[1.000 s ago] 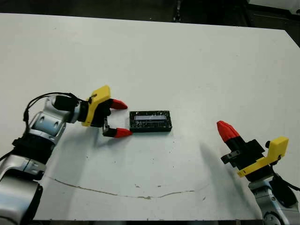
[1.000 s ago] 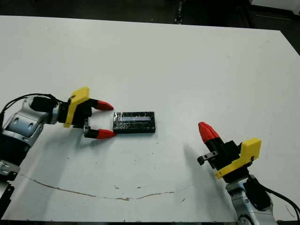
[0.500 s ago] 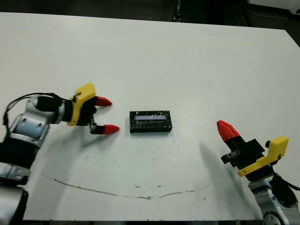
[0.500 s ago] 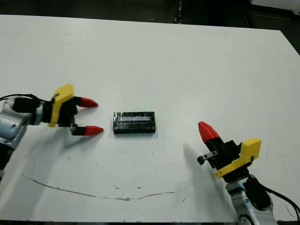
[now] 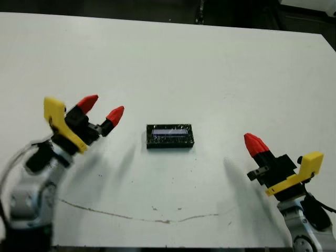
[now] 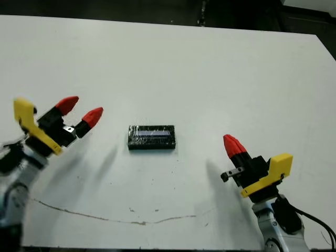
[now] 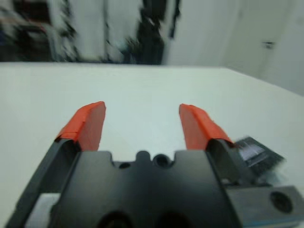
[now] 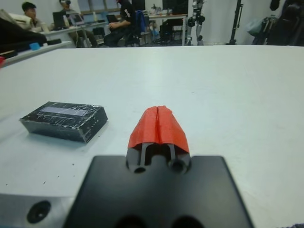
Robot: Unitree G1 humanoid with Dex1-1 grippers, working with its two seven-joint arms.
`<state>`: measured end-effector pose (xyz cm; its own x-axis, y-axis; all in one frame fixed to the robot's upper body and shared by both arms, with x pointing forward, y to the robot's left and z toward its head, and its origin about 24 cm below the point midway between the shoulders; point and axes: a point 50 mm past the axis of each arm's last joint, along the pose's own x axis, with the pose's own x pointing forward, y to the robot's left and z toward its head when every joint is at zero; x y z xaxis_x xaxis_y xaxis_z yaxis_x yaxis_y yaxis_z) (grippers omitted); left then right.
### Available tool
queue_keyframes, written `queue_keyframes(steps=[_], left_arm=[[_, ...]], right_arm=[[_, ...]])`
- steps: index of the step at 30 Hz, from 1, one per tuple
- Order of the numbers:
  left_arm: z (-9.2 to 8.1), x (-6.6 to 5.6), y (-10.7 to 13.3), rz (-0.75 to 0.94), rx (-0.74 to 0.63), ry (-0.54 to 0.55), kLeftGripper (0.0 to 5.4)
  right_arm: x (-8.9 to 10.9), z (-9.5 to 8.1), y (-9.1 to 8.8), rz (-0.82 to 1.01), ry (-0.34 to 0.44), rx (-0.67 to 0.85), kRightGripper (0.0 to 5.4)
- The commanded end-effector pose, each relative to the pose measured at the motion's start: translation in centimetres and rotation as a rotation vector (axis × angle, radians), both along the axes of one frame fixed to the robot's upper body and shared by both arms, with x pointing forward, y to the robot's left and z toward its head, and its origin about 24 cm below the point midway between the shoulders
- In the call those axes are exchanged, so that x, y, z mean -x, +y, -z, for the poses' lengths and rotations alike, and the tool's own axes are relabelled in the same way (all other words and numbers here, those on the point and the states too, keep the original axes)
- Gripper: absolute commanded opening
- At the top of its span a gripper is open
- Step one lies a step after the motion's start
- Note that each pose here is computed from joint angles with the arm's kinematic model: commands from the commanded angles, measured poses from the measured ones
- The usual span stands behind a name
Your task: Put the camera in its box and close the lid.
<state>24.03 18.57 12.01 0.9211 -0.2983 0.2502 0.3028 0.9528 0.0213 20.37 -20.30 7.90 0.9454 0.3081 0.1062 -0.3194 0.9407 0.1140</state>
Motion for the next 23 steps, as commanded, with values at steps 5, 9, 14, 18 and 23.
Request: queue_keyframes(steps=[5,9,14,18,23], left_arm=[[1.8,2.5,-2.5,-0.100,0.073,-0.085,2.76],[2.7,3.0,-3.1,-0.133,0.077,-0.076,2.16],[3.5,2.7,-3.0,-0.147,0.066,-0.048,1.39],[3.7,2.3,-2.9,-0.158,0.070,-0.039,0.80],[3.9,1.9,-3.1,-0.158,0.069,-0.017,0.01]], right_arm=[[-0.3,0.2,0.0,0.068,0.029,-0.030,0.00],[-0.5,0.3,0.1,0.085,0.035,-0.038,0.00],[-0.9,0.4,0.3,0.092,0.035,-0.055,0.00],[-1.3,0.5,0.5,0.082,0.029,-0.074,0.00],[-1.8,0.7,0.4,0.065,0.027,-0.097,0.00]])
